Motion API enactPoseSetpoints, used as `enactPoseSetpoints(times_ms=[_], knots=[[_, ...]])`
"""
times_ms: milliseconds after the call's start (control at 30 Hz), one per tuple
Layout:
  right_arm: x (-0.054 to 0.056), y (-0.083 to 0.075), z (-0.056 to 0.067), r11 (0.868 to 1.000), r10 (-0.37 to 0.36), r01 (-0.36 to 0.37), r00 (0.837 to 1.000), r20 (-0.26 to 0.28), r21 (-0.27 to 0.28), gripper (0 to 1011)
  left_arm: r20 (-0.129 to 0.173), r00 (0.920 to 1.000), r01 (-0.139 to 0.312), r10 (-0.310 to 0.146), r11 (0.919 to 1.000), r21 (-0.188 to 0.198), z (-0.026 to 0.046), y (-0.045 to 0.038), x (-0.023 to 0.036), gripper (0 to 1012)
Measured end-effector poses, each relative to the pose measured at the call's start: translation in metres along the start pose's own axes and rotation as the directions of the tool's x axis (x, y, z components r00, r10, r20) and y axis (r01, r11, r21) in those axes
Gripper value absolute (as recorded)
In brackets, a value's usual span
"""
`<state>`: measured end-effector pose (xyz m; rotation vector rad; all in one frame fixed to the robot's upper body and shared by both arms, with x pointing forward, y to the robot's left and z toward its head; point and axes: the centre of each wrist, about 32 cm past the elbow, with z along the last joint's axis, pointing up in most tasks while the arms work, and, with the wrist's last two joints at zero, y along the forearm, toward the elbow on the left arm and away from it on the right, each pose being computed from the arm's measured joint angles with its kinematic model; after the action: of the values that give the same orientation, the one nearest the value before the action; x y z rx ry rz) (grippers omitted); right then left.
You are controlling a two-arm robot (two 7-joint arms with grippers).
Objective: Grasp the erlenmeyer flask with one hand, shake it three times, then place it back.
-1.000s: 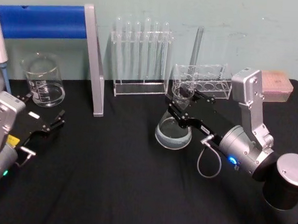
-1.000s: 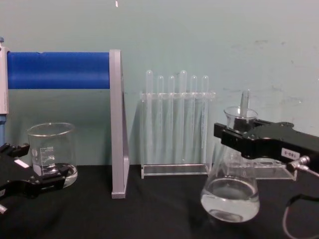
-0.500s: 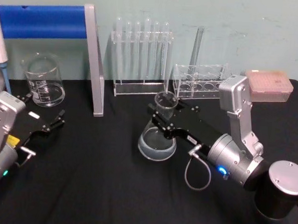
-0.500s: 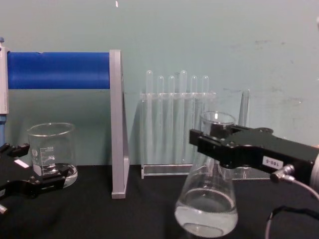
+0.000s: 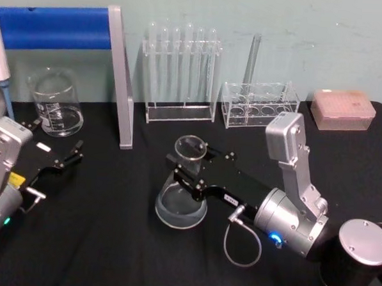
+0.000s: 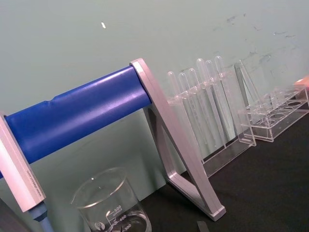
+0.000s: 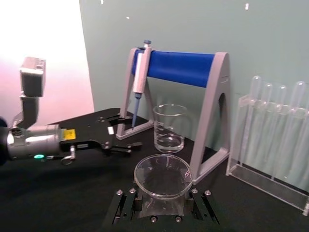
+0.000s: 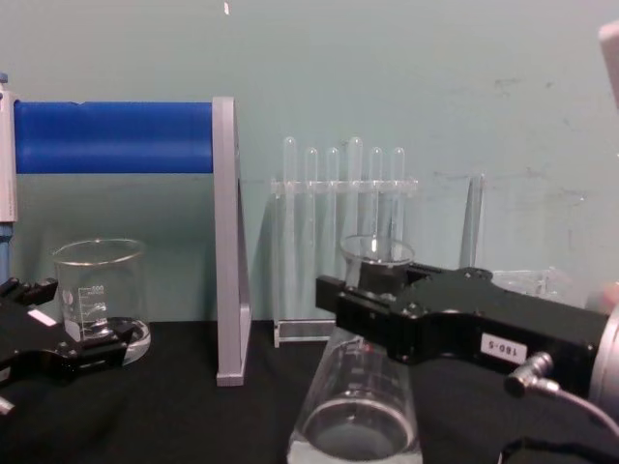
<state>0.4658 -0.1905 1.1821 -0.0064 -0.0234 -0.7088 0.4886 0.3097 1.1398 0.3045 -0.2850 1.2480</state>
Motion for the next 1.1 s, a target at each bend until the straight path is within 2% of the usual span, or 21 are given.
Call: enactPoseSetpoints(times_ms=[267,467,667,767,1100], knots=[[-0.004,-0.001,-0.001,1.0,0.021,-0.021,1.0,-0.001,-0.004,449,0.0,1.0,0.0,0.0,1.0,0.0,0.0,0.0,0.0,1001],[0.002,0.001,-0.001,1.0,-0.007,0.008,1.0,0.006,-0.001,449,0.0,1.0,0.0,0.0,1.0,0.0,0.0,0.0,0.0,1001],[0.015,0.002,0.0,0.998,-0.069,0.069,0.997,0.022,0.008,449,0.0,1.0,0.0,0.0,1.0,0.0,0.0,0.0,0.0,1001],[0.024,0.002,0.001,0.993,-0.114,0.114,0.993,0.033,0.014,449,0.0,1.0,0.0,0.0,1.0,0.0,0.0,0.0,0.0,1001],[0.055,-0.001,0.003,0.969,-0.246,0.245,0.968,0.056,0.028,449,0.0,1.0,0.0,0.0,1.0,0.0,0.0,0.0,0.0,1001]])
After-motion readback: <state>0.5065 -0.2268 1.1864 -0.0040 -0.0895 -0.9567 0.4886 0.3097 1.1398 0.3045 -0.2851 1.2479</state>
